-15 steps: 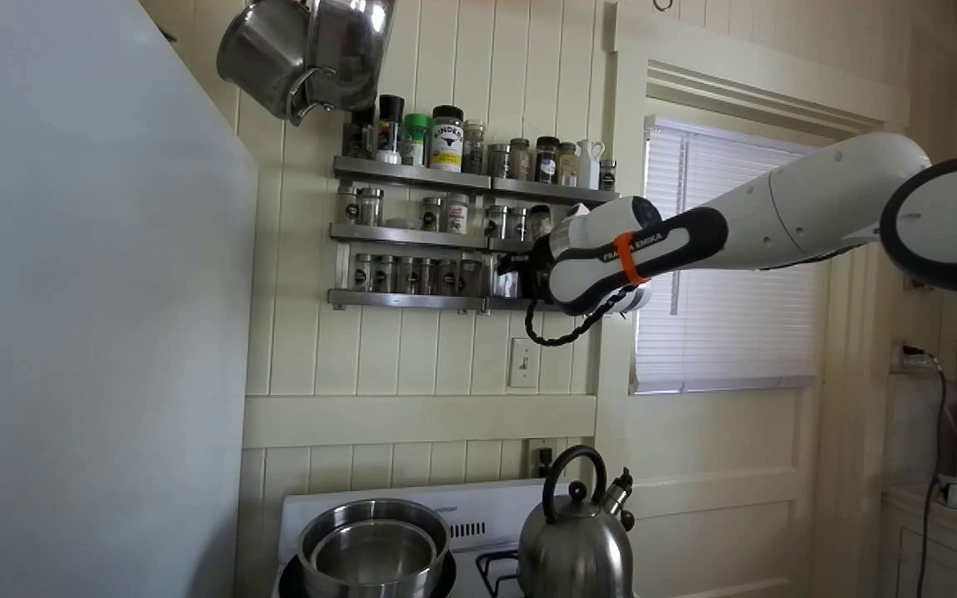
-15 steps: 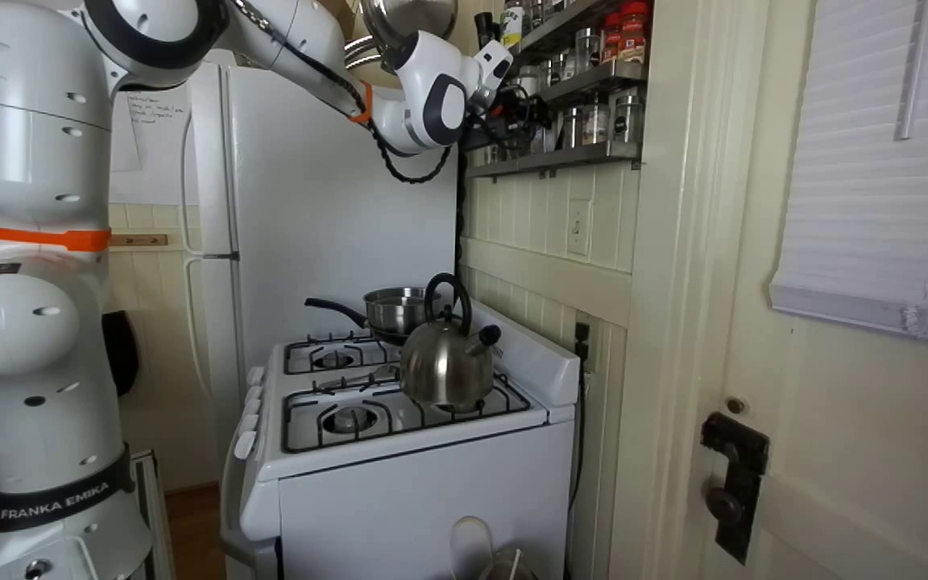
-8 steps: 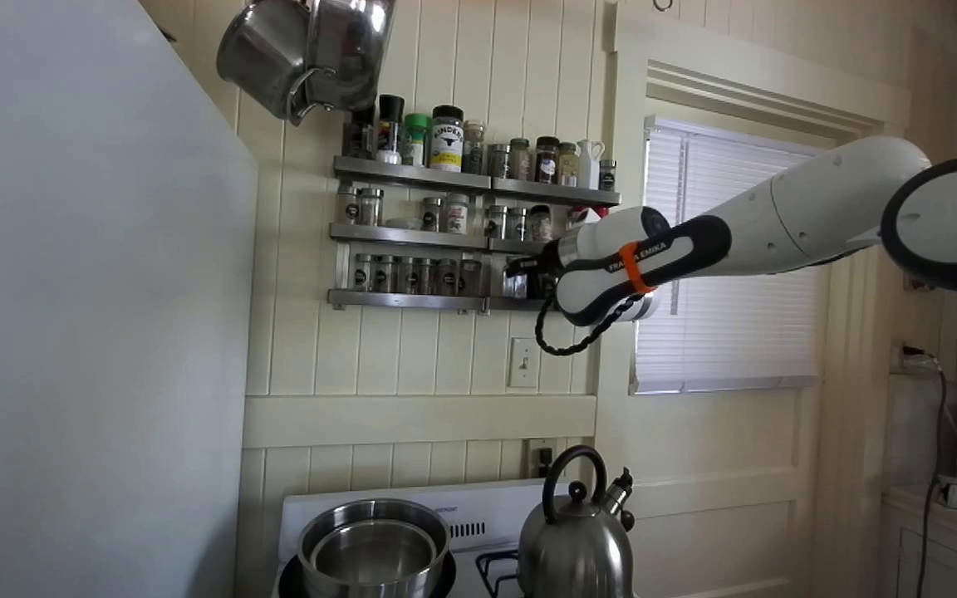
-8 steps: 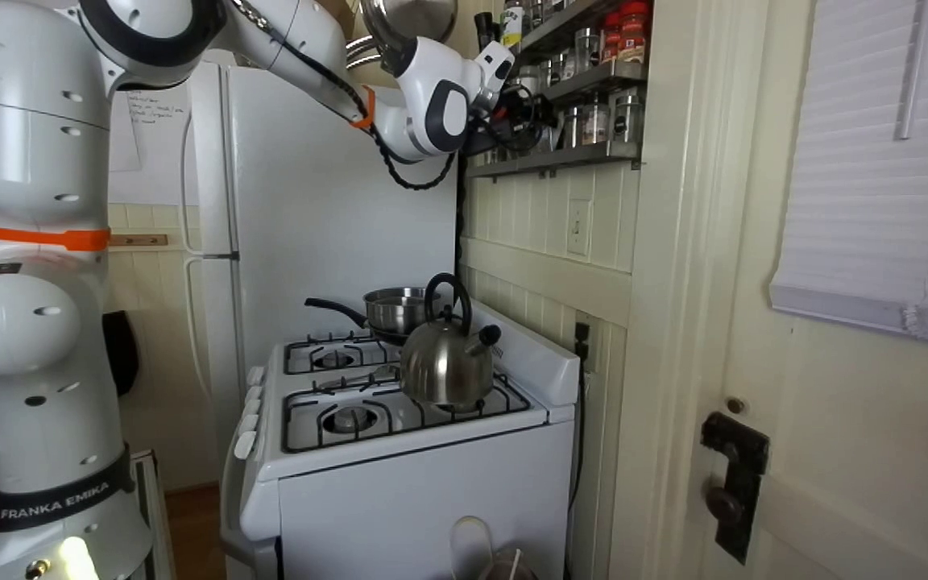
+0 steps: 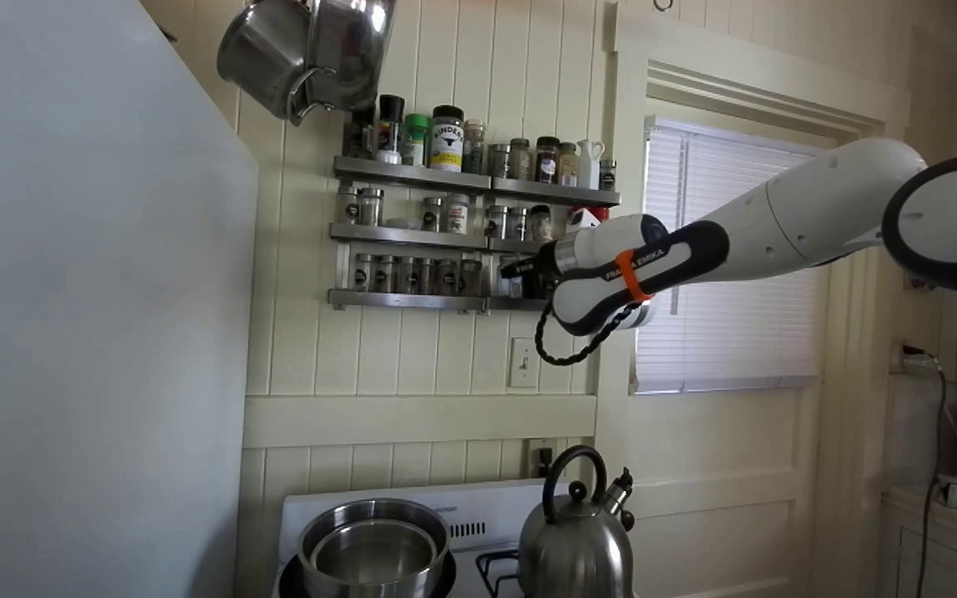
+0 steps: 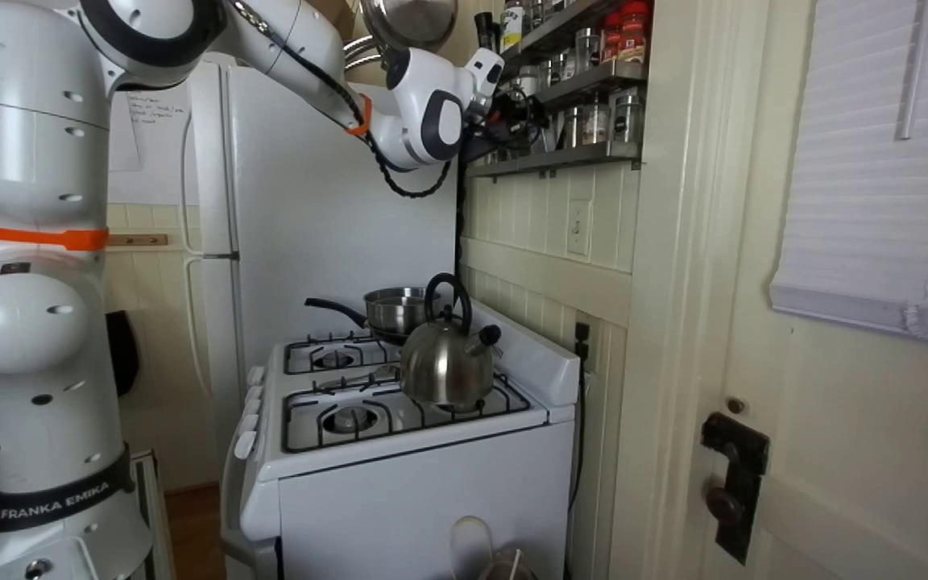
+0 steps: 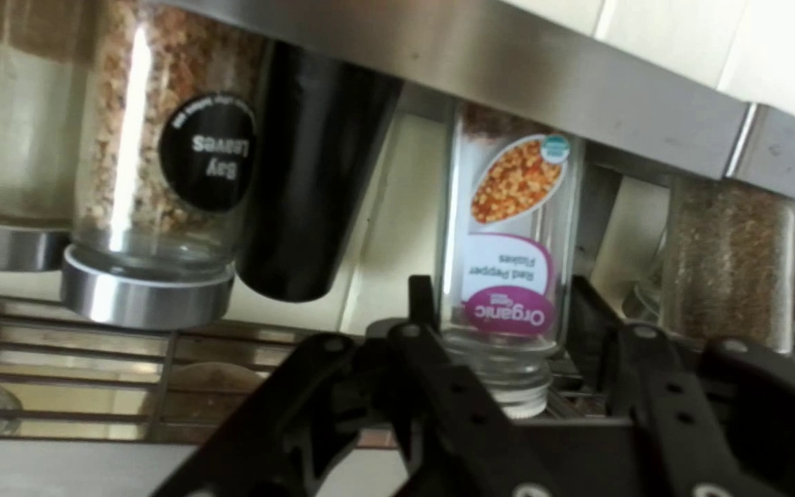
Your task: Pour some spice into the silver bowl
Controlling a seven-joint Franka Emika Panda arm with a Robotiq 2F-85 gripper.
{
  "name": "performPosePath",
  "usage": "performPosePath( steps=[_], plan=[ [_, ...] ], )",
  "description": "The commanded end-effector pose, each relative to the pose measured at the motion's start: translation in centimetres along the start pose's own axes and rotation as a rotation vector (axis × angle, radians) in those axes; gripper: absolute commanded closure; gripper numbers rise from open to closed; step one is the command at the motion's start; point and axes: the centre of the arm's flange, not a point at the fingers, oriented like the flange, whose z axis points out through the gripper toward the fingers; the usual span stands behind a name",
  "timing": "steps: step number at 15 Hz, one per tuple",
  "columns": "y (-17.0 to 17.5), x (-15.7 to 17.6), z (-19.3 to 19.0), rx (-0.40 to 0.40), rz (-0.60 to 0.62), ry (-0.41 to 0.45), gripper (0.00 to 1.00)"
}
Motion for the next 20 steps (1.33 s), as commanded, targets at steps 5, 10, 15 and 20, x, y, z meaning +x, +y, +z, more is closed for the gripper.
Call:
performPosePath(
  steps=[5, 10, 15, 20],
  plan=[
    [-3.1, -1.6, -1.2, -0.044, -0.131, 0.01, 0.77],
    [-1.8, -0.3, -0.4, -0.01, -0.09, 0.035, 0.52],
    [-2.0, -0.2, -0.4, -0.007, -0.086, 0.036, 0.77],
    [-3.6, -0.6, -0.5, 0.004, -0.081, 0.083, 0.77]
  ],
)
